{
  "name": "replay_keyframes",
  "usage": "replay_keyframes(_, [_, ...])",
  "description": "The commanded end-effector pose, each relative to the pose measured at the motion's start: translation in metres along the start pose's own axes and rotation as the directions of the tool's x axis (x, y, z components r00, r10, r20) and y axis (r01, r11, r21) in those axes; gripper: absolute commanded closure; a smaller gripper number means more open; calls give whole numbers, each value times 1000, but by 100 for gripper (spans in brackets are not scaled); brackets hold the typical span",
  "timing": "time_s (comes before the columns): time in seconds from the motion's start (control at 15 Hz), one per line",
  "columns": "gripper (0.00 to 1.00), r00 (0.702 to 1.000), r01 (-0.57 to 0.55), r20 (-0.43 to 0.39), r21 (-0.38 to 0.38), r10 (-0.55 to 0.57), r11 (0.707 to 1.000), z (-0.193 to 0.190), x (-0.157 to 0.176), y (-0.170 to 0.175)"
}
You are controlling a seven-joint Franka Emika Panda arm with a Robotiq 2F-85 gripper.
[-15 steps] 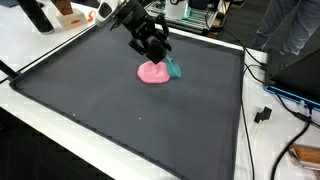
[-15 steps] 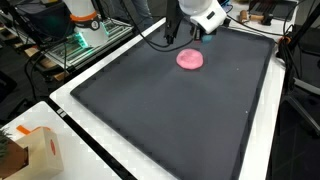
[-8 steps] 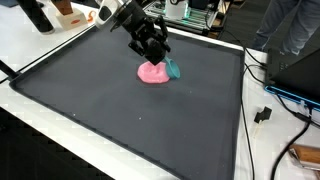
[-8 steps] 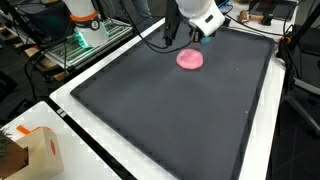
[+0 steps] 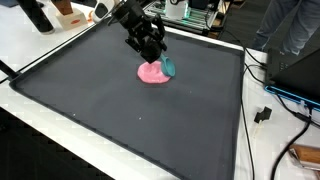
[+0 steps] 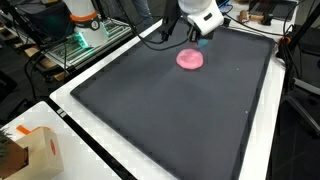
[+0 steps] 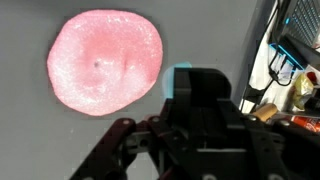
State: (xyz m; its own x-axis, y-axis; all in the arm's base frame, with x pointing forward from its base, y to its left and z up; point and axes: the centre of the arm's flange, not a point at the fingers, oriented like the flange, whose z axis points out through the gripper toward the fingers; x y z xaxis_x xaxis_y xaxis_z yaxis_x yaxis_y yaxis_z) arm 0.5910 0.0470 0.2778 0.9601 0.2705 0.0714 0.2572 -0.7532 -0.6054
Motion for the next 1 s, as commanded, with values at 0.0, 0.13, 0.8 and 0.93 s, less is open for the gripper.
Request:
replay_keyframes(0.0, [75,998,-54,38,-80,57,995,-16,-4,-16])
replay_keyframes(0.13, [75,995,-77,56,-135,85,988,-23,-4,-26])
replay_keyframes(0.8, [75,982,-163,23,-370,185,915,-64,-4,-91])
replay_keyframes(0.93, [75,978,-188,2,-419,208,888,-71,-4,-104])
